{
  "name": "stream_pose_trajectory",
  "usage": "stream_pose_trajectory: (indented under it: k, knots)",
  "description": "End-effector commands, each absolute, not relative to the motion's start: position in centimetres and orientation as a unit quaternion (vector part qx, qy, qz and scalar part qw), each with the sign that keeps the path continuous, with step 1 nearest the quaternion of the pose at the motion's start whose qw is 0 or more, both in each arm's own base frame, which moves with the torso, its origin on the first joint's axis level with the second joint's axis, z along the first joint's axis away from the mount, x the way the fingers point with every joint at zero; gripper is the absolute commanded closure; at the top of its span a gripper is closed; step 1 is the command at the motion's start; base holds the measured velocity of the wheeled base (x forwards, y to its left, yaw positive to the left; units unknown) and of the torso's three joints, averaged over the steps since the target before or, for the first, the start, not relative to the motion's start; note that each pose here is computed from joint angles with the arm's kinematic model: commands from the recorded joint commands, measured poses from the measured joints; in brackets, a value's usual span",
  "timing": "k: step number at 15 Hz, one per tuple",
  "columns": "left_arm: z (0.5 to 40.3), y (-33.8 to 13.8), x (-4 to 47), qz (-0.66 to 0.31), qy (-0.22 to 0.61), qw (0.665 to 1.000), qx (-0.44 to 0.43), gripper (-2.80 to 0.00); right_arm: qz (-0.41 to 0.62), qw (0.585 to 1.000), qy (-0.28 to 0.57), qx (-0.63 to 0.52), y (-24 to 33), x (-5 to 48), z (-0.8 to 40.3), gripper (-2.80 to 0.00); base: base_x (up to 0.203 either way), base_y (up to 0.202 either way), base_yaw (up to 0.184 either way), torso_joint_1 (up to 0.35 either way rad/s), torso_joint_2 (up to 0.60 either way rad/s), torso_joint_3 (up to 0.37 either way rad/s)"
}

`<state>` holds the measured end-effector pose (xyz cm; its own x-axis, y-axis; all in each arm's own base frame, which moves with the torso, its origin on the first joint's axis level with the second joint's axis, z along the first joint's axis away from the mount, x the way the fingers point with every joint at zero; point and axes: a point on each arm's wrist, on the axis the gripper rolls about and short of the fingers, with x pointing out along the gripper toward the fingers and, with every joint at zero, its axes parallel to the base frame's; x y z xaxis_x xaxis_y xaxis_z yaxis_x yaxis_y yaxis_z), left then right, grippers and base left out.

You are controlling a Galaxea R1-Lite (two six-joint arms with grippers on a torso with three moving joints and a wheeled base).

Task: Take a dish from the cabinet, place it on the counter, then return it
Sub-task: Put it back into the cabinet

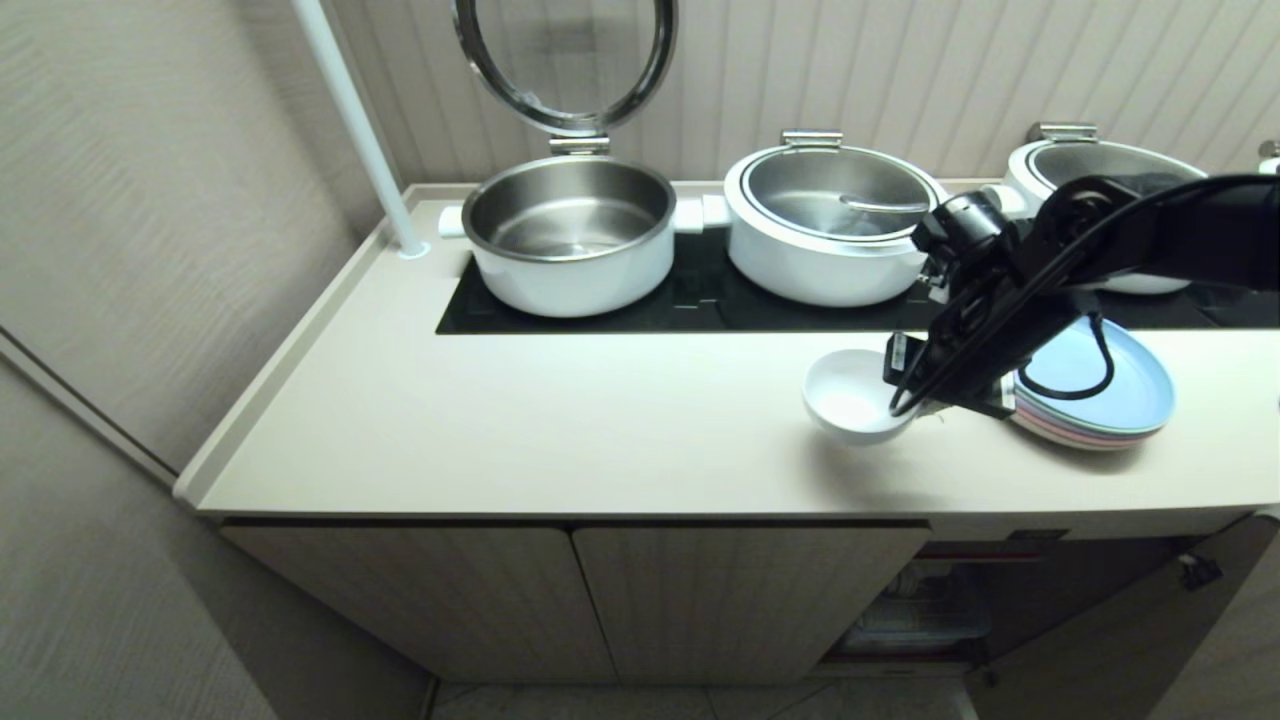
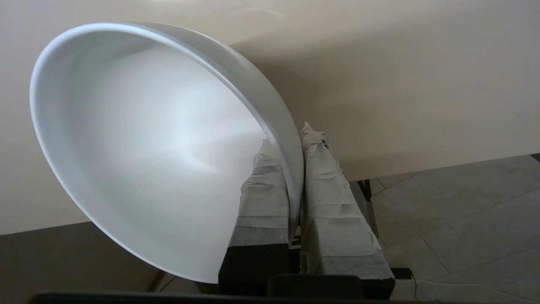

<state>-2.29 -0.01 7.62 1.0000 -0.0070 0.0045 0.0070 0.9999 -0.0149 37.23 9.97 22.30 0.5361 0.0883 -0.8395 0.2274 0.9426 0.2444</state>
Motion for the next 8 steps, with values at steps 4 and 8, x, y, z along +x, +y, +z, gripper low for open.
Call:
stream_pose_trajectory:
  k: [4, 8]
  knots:
    - [7.6, 0.0, -2.3, -0.003, -0.002, 1.000, -0.008, 0.00, -0.036, 0.868, 0.465, 0.171, 9.2, 34.6, 24.5, 0.00, 0.000, 0.000, 0.000, 0.000, 0.00, 0.000]
    - [7.6, 0.0, -2.3, -0.004, -0.002, 1.000, -0.008, 0.00, -0.033, 0.873, 0.454, 0.174, 8.5, 31.8, 26.2, 0.00, 0.000, 0.000, 0.000, 0.000, 0.00, 0.000]
